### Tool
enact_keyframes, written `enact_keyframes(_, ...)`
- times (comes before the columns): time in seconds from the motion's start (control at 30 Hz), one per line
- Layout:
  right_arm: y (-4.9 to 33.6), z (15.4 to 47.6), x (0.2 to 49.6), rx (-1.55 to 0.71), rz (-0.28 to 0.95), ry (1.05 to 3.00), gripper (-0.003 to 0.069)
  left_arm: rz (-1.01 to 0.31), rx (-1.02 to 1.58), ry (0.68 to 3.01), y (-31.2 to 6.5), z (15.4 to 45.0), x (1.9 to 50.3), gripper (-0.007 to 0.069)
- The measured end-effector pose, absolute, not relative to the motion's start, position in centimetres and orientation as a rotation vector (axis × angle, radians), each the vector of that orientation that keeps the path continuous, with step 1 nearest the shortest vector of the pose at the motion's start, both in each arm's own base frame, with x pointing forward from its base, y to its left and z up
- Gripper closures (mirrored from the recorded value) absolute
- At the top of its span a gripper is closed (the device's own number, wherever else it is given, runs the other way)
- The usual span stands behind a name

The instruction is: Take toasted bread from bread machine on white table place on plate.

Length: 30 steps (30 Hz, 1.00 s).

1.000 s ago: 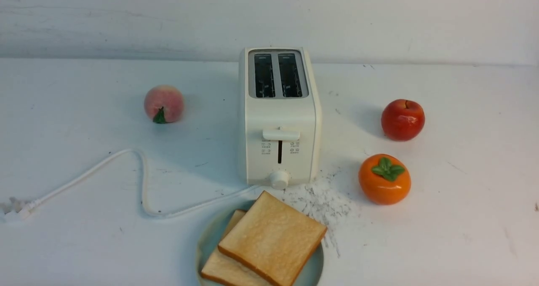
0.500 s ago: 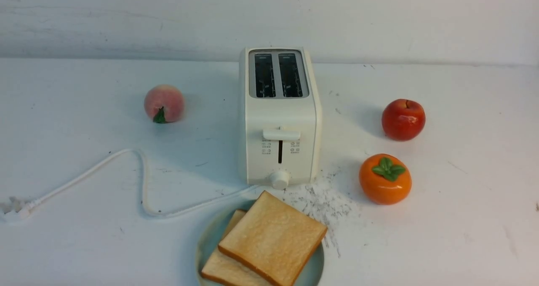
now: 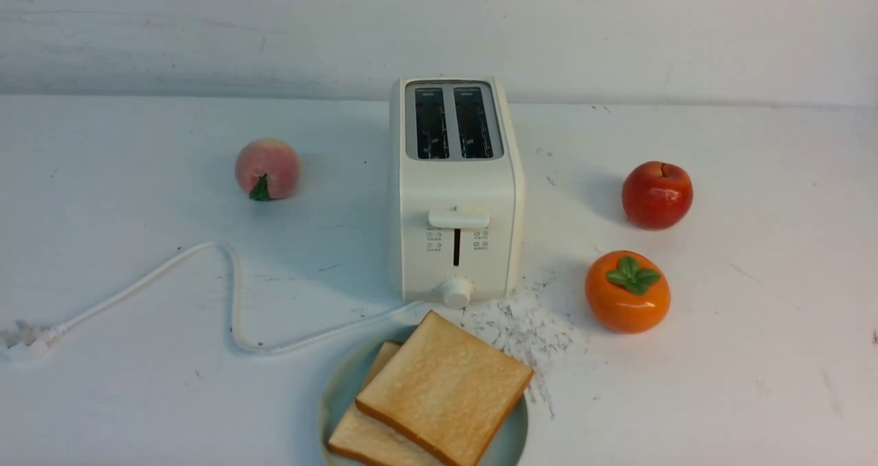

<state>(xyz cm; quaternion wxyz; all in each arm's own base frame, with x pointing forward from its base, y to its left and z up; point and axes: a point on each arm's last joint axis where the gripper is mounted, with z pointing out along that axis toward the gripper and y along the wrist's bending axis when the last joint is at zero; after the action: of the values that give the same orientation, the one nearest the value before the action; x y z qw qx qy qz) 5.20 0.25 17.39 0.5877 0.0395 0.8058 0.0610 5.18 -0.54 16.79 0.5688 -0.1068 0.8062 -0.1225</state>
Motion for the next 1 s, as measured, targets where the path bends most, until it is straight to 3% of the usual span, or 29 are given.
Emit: enact_keyframes(1.0, 0.23, 17.39, 5.20, 0.098, 0.143, 1.877, 0.0508, -0.288, -0.251, 1.893, -0.54, 16.79, 5.18, 0.0534)
